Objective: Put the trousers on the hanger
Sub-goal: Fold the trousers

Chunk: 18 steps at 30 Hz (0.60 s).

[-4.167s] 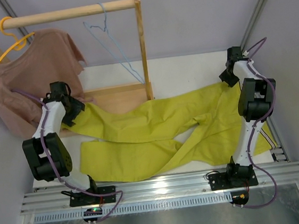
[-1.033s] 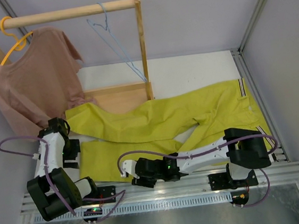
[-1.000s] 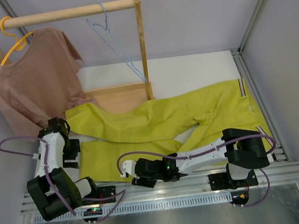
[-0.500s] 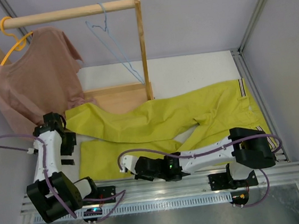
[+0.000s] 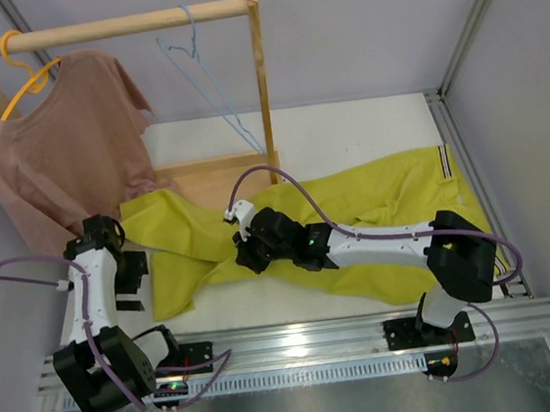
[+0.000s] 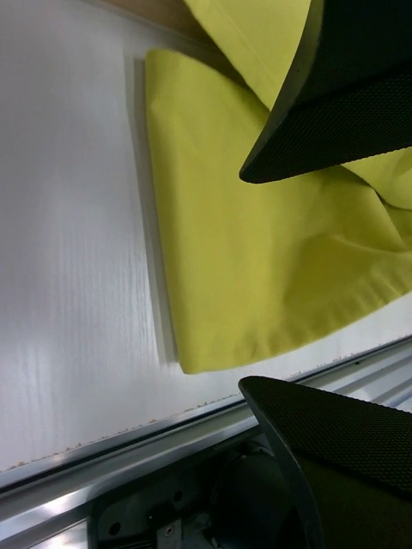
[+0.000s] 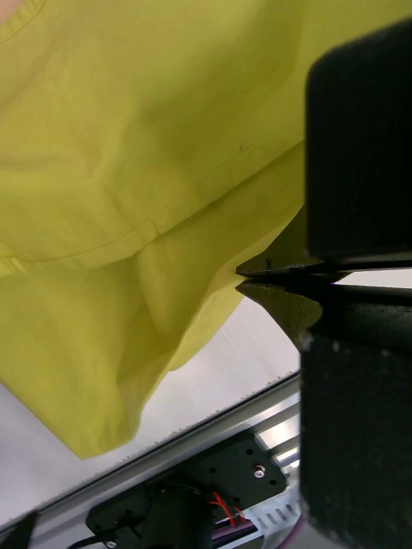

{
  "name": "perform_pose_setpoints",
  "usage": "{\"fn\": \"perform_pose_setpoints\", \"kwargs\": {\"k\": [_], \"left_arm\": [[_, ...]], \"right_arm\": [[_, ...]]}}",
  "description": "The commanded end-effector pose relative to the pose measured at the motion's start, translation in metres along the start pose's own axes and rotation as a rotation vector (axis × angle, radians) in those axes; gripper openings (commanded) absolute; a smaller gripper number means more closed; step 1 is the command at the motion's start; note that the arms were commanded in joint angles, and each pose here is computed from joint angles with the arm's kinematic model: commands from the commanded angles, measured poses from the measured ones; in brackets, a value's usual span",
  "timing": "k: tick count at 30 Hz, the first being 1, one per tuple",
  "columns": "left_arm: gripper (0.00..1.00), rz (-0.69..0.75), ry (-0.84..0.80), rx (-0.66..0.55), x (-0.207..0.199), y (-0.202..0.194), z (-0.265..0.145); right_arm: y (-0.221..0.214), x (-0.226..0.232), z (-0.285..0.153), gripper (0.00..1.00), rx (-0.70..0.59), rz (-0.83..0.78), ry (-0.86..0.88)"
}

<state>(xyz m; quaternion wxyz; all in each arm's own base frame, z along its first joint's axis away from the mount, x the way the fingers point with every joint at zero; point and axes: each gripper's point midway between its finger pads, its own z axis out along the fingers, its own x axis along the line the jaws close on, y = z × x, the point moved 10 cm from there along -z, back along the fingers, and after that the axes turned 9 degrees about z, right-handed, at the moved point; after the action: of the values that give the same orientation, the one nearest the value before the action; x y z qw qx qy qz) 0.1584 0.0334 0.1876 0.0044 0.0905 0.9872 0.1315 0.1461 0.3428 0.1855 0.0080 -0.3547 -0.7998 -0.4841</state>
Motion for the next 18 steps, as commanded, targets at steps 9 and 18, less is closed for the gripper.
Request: {"fn": "perform_pose_setpoints", "kwargs": {"k": [9, 18], "left_arm": [[0.95, 0.022, 0.077, 0.142, 0.013, -0.020, 0.013], [0.96, 0.067, 0.191, 0.261, 0.016, -0.033, 0.036]], "right_arm": [[0.012, -0.022, 0.019, 0.04, -0.118, 0.231, -0.090], [0.013, -0.028, 0.017, 0.04, -0.127, 0.240, -0.119]]}}
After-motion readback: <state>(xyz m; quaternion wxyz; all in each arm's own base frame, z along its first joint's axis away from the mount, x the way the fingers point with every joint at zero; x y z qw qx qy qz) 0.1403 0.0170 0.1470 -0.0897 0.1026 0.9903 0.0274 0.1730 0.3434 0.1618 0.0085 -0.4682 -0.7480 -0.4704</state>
